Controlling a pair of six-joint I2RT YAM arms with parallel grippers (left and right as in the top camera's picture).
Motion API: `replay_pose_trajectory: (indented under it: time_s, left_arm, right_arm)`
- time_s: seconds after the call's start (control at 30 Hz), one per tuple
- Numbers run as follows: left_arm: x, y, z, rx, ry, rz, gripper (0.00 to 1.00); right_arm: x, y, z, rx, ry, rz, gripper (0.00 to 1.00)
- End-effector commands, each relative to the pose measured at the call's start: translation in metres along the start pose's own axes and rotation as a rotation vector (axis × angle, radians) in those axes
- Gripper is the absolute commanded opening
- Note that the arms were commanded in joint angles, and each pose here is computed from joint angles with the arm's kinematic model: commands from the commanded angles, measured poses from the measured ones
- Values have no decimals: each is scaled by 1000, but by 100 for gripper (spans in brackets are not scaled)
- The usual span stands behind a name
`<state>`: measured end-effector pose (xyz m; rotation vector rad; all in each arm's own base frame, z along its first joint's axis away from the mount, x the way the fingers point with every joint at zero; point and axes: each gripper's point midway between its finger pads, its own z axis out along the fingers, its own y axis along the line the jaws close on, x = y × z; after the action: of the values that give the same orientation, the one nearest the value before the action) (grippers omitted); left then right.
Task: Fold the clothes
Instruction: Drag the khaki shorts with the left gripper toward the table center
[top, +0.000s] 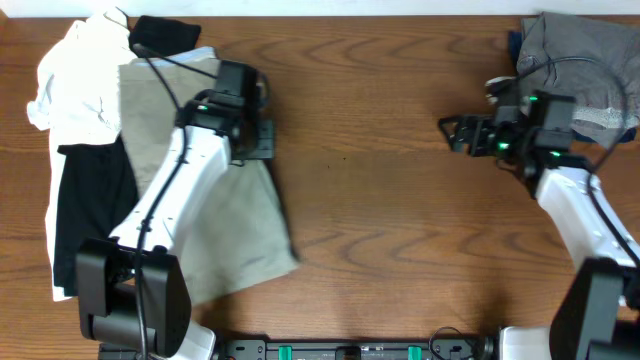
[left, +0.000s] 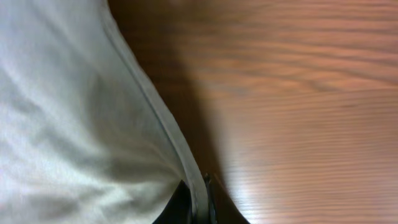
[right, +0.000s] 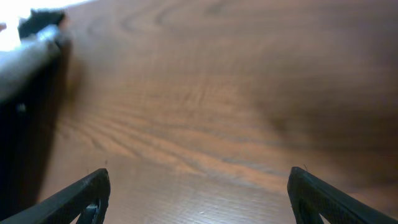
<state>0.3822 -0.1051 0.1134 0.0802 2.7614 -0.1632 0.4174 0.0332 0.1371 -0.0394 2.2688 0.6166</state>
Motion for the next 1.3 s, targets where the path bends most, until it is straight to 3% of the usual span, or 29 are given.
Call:
replay_pose_trajectory:
  time_s: [0.0, 0.47, 0.5, 0.53, 0.6, 0.73, 0.87, 1.03, 1.27]
  left_arm:
    - [-6, -52, -3, 142, -32, 18, 6]
    - [-55, -181, 21, 385, -308, 52, 6]
    - [-61, -186, 21, 400, -337, 54, 28]
    - [-69, -190, 20, 416, -372, 54, 61]
    - [-80, -190, 15, 432, -419, 50, 100]
    - [-109, -161, -8, 416, -491, -3, 98]
    - [-122, -98, -26, 319, -473, -69, 98]
    - [-107, -2, -19, 150, -363, -125, 98]
    - [-87, 84, 15, 28, -248, -180, 98]
  right_arm:
    - [-27, 6, -28, -14, -85, -10, 89]
    - [-30, -11, -58, 43, -111, 39, 88]
    - [-30, -11, -58, 43, -109, 40, 88]
    - [-29, -11, -58, 43, -105, 43, 88]
    - [-27, -11, -58, 43, -97, 49, 88]
    - [-21, -11, -57, 42, -77, 61, 88]
    - [-12, -5, -54, 26, -37, 64, 88]
    - [14, 26, -38, -26, 73, 9, 86]
    - [57, 70, -4, 0, 237, -110, 86]
